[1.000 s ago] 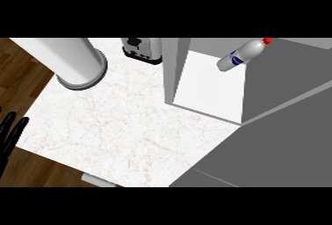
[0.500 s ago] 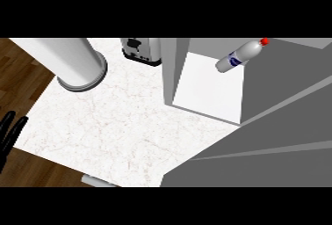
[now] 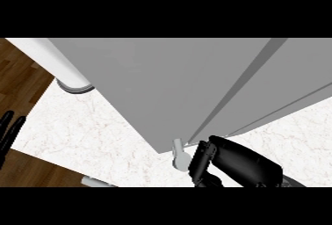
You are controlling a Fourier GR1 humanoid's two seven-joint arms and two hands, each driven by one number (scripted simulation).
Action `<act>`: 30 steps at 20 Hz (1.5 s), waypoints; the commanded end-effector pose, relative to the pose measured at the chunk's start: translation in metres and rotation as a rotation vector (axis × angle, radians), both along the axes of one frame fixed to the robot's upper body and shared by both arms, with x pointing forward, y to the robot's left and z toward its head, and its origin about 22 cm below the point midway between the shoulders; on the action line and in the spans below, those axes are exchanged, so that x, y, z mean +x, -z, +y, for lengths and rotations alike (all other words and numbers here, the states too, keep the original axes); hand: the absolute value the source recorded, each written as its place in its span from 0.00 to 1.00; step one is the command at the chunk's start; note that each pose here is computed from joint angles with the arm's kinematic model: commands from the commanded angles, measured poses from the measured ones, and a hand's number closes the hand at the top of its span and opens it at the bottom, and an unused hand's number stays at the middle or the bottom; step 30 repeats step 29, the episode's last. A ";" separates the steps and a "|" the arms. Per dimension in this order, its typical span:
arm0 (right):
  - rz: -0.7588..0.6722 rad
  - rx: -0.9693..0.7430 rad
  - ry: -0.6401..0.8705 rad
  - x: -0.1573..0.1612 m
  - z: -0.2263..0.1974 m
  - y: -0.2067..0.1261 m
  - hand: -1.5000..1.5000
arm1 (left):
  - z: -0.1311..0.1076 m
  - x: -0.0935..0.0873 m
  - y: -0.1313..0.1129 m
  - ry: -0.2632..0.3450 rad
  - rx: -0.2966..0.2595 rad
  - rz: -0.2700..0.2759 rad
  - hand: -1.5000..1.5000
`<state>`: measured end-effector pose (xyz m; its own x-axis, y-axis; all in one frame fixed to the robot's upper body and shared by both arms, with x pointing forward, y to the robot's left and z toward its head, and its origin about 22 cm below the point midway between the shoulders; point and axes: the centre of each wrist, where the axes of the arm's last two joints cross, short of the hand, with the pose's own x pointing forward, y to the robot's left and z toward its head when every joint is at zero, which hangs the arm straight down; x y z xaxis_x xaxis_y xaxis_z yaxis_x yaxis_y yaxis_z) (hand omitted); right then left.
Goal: Pick up the bottled water, place it into the cabinet and close the cabinet
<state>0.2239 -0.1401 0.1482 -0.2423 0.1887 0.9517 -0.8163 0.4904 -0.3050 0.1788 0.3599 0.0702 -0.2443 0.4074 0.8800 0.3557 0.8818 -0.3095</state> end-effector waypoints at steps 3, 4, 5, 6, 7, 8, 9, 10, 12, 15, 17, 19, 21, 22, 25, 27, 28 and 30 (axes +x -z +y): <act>0.077 -0.007 0.089 0.049 0.055 -0.017 1.00 | 0.006 0.001 0.001 -0.025 -0.013 -0.006 0.00; 0.086 -0.025 0.112 0.062 0.059 -0.018 1.00 | 0.008 -0.002 0.003 -0.010 -0.004 0.011 0.00; 0.090 -0.030 0.130 0.067 0.072 -0.022 1.00 | 0.006 -0.004 0.009 -0.030 -0.020 0.024 0.00; 0.078 0.004 0.188 0.076 0.073 -0.030 1.00 | 0.011 -0.004 0.007 -0.038 -0.016 0.015 0.00; 0.062 0.006 0.222 0.082 0.079 -0.035 1.00 | 0.010 -0.003 0.010 -0.049 -0.020 0.013 0.00; 0.049 0.007 0.259 0.094 0.079 -0.039 1.00 | 0.012 -0.003 0.006 -0.046 -0.002 0.010 0.00; 0.032 0.029 0.312 0.099 0.082 -0.045 1.00 | 0.014 -0.004 0.006 -0.054 -0.017 0.011 0.00; 0.043 0.032 0.344 0.107 0.085 -0.044 1.00 | 0.015 -0.005 0.008 -0.044 -0.008 0.013 0.00; 0.038 0.054 0.415 0.121 0.089 -0.053 1.00 | 0.014 -0.006 0.009 -0.050 -0.029 0.020 0.00; 0.047 0.091 0.490 0.137 0.093 -0.053 1.00 | 0.020 -0.005 0.009 -0.073 -0.021 -0.002 0.00; 0.041 0.097 0.513 0.143 0.097 -0.056 1.00 | 0.020 -0.011 0.018 -0.086 -0.041 0.015 0.00; 0.056 0.127 0.544 0.145 0.101 -0.065 1.00 | 0.019 -0.012 0.016 -0.048 -0.028 0.012 0.00; 0.091 0.161 0.584 0.152 0.095 -0.052 1.00 | 0.024 -0.011 0.012 -0.063 -0.034 0.009 0.00; 0.094 0.195 0.613 0.152 0.094 -0.051 0.00 | 0.024 -0.014 0.015 -0.079 -0.041 0.011 0.00; 0.149 0.244 0.638 0.155 0.095 -0.055 0.00 | 0.028 -0.011 0.013 -0.091 -0.041 -0.009 0.00; 0.140 0.231 0.646 0.157 0.099 -0.052 0.00 | 0.025 -0.015 0.016 -0.090 -0.041 0.013 0.00; 0.160 0.236 0.635 0.157 0.101 -0.053 0.00 | 0.027 -0.012 0.015 -0.092 -0.039 0.006 0.00; 0.143 0.240 0.648 0.157 0.104 -0.056 0.00 | 0.024 -0.016 0.017 -0.081 -0.042 0.008 0.00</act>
